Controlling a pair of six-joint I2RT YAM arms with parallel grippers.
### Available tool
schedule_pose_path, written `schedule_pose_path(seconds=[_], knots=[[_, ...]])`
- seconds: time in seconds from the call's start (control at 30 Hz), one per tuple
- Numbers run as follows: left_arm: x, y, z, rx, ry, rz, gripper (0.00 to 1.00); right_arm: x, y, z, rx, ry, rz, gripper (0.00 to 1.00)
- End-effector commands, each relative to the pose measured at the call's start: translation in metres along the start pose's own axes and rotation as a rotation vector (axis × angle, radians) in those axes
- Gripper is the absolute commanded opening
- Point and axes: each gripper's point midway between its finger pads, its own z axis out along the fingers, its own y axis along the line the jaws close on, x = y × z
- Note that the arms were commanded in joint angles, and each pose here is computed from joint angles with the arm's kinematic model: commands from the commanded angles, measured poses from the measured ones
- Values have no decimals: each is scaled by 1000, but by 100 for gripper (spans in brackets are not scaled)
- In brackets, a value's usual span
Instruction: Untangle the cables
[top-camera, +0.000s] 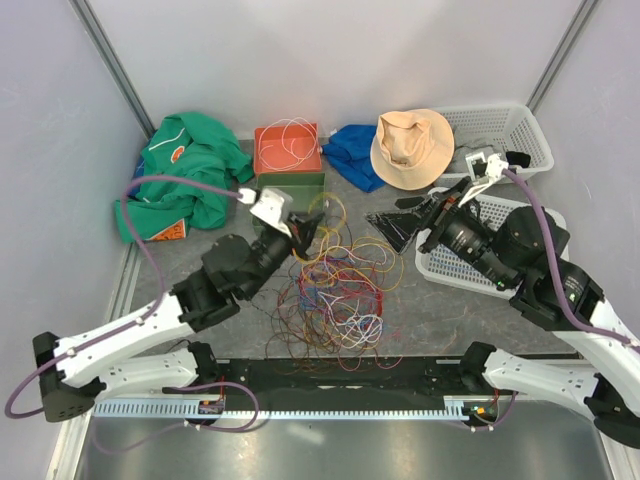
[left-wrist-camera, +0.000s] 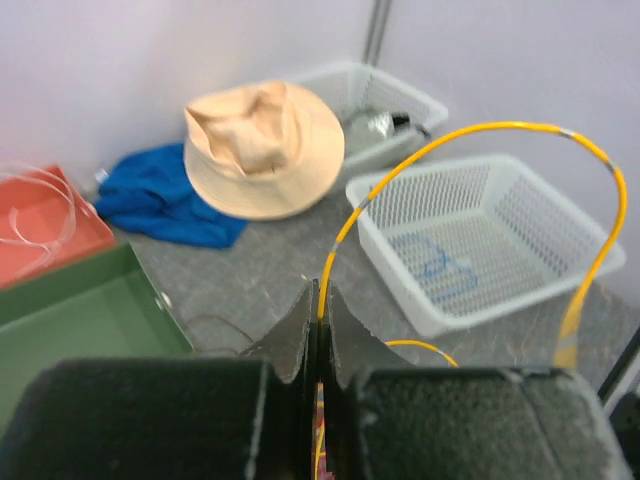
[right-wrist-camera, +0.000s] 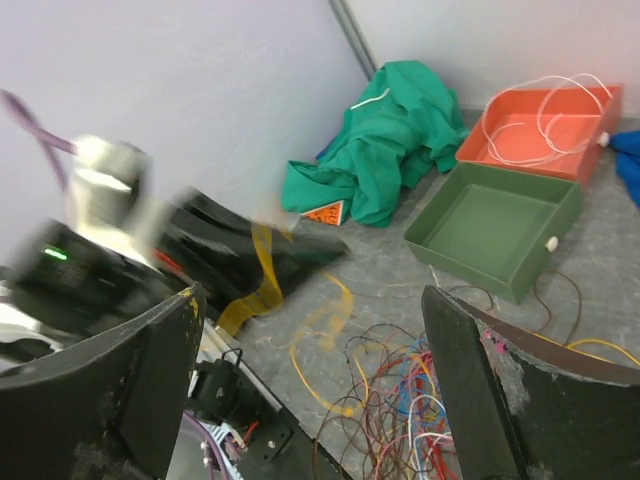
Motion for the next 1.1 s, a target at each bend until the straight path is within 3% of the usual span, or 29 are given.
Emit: schedule_pose_path(seconds=[0.0,0.07,0.17,0.3,0.43,0.73,1.07], knots=[[-54,23,-3,-134,-3,6,2,11,-28,-1,111,-21,-19,98],[-84,31,0,-174,-35,21,2,21,-40,-1,151,-12,-27,98],[-92,50,17,-248,0,59,2,34,-50,-1,173,7,-32,98],[-88,83,42,-320,55,5,2,46,-61,-4,197,14,-27,98],[-74,121,66,-384,91,-55,2,60,-73,-6,225,25,-29,98],[7,200,104,-539,220,-103,2,88,-97,-11,274,31,-32,97],[52,261,130,-657,184,-69,2,125,-114,-2,290,86,-33,97]])
